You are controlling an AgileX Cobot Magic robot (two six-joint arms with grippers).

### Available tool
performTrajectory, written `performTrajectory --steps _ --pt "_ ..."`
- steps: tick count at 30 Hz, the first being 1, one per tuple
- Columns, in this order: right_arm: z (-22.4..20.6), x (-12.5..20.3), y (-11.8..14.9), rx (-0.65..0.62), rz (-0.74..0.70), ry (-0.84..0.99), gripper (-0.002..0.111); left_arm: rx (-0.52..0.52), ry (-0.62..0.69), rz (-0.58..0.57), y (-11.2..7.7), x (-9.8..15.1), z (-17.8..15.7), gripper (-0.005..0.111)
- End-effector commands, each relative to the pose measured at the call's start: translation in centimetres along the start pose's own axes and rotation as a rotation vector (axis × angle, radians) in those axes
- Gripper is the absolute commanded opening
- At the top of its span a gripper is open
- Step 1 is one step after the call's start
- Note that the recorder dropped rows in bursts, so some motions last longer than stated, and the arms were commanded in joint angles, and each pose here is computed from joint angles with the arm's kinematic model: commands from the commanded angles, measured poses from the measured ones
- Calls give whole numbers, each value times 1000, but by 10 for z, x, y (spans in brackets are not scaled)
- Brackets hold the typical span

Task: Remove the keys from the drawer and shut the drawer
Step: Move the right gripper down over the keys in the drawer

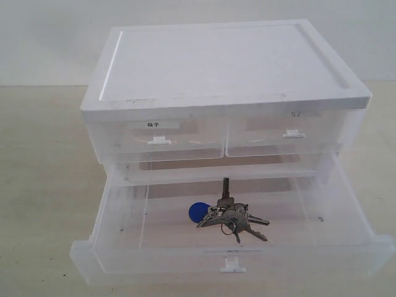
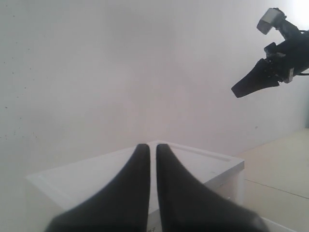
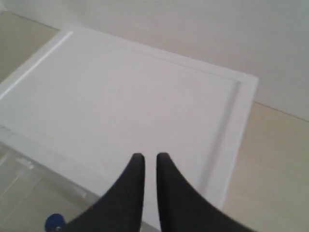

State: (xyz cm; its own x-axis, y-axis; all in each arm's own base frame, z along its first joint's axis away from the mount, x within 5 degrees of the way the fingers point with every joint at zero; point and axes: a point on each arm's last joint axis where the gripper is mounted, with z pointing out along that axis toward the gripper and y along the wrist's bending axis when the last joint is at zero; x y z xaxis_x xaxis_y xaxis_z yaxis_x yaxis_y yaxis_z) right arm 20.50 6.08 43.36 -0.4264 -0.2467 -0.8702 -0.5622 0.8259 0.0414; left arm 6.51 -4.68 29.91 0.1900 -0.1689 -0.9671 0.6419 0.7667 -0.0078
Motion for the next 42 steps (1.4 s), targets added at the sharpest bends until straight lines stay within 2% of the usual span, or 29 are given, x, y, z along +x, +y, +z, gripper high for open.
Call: performTrajectory --steps 1,3,4,5,6,9,13,19,29,34,38,42 --pt "12 0 20 -137 -55 45 32 2 1 -20 0 0 -1 4" --pt "25 2 32 -195 -62 90 44 2 1 -20 0 0 -1 4" --pt "41 8 41 -227 -61 177 52 2 1 -20 0 0 -1 4" --pt "47 11 43 -222 -81 226 53 2 1 -20 0 0 -1 4" --pt "64 20 46 -185 -123 329 54 2 1 -20 0 0 -1 4" --pt "87 31 54 -121 -173 454 54 2 1 -20 0 0 -1 4" --pt "114 51 84 -216 -223 638 54 0 7 -21 1 1 -1 4" --pt "134 64 126 -299 -312 679 54 -1 14 -13 1 1 -1 4" --pt "173 84 126 -261 -316 771 54 -2 19 -12 1 2 -1 4" --pt "181 87 123 -224 -319 768 69 -2 20 -14 1 3 -1 4" --pt "189 91 118 -111 -214 794 68 -2 20 -14 1 3 -1 4" --pt "196 108 117 -98 -196 857 68 -2 20 -12 1 3 -1 4"
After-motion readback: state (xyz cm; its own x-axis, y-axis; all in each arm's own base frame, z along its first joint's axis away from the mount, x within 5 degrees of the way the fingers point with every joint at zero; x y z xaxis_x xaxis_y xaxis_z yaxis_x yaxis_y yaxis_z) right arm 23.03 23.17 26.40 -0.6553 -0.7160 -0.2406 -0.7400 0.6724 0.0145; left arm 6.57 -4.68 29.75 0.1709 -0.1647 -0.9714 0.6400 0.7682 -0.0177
